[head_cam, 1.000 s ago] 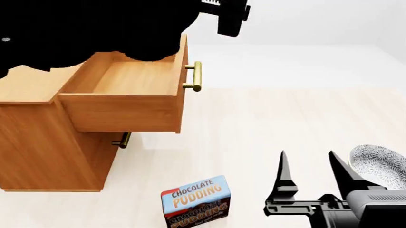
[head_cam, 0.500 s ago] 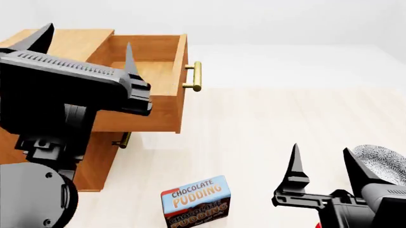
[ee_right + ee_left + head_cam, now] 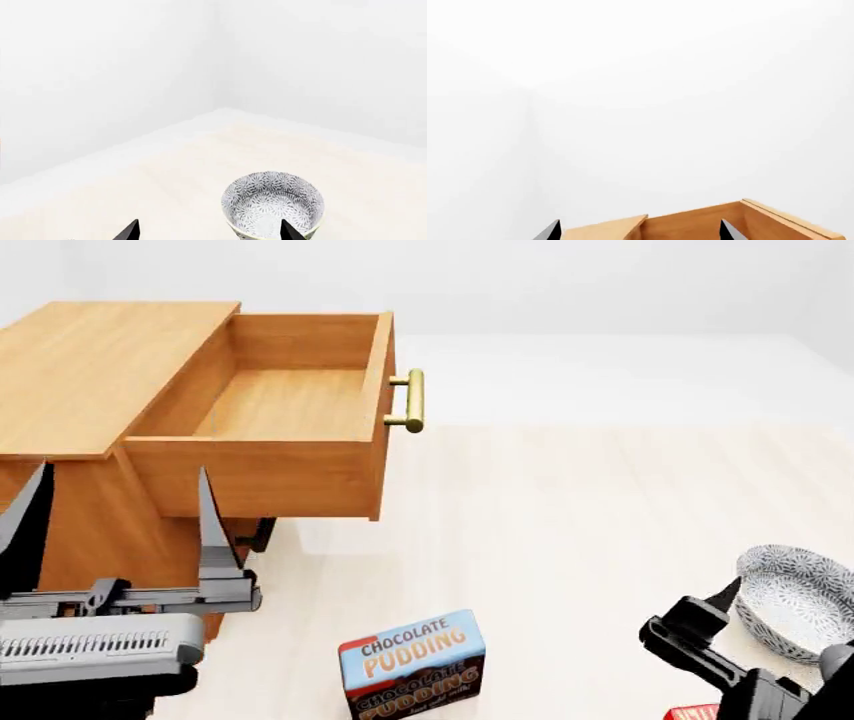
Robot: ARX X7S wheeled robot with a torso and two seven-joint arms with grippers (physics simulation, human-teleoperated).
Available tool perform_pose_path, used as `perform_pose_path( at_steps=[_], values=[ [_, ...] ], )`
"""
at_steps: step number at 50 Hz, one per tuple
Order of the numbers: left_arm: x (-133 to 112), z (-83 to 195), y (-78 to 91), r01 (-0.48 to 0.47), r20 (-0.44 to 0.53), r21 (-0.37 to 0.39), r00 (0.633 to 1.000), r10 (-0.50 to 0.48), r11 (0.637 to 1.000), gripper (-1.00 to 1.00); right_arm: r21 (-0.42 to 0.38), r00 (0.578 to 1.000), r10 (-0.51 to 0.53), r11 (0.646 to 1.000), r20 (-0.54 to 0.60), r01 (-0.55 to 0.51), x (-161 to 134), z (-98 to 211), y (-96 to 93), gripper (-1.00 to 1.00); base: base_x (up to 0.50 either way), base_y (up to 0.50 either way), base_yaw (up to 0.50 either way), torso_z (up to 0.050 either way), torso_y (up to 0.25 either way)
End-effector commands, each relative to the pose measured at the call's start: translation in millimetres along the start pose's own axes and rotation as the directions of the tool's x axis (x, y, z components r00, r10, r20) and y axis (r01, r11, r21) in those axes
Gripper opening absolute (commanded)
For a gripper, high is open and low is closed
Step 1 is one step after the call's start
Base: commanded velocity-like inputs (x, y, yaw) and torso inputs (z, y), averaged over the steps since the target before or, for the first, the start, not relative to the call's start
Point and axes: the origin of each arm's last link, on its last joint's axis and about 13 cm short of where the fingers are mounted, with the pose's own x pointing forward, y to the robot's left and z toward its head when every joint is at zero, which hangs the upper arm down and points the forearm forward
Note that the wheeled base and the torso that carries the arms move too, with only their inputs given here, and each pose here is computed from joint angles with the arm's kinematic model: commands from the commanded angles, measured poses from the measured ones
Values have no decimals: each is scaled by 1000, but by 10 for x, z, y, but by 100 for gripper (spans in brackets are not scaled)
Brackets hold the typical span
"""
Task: Put the butter at the back in the top drawer of the cabinet and close it.
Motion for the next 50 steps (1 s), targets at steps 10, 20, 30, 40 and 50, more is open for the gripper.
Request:
perform_pose_path(
  at_steps=[10, 20, 30, 40, 50],
  values=[
    [-317, -454, 8, -14, -35, -49, 999, 12, 999, 100, -24, 853, -455, 885, -257, 465, -33, -91, 153, 100, 0, 0, 0, 0, 0],
    [-322, -624, -56, -5, -61, -65, 998, 1, 998, 100, -32, 782, -554, 821, -283, 570, 87, -59, 219, 100, 0, 0, 0, 0, 0],
    [-340, -745, -80, 7, -82, -80, 997, -14, 997, 100, -34, 709, -631, 754, -314, 656, 403, -39, 192, 100, 0, 0, 0, 0, 0],
    [-360, -882, -111, 10, -107, -82, 994, -19, 997, 100, -65, 654, -665, 717, -361, 694, 663, -96, 246, 100, 0, 0, 0, 0, 0],
    [-380, -961, -135, 13, -120, -73, 992, -22, 997, 100, -109, 618, -661, 715, -426, 690, 835, -177, 315, 100, 0, 0, 0, 0, 0]
  ],
)
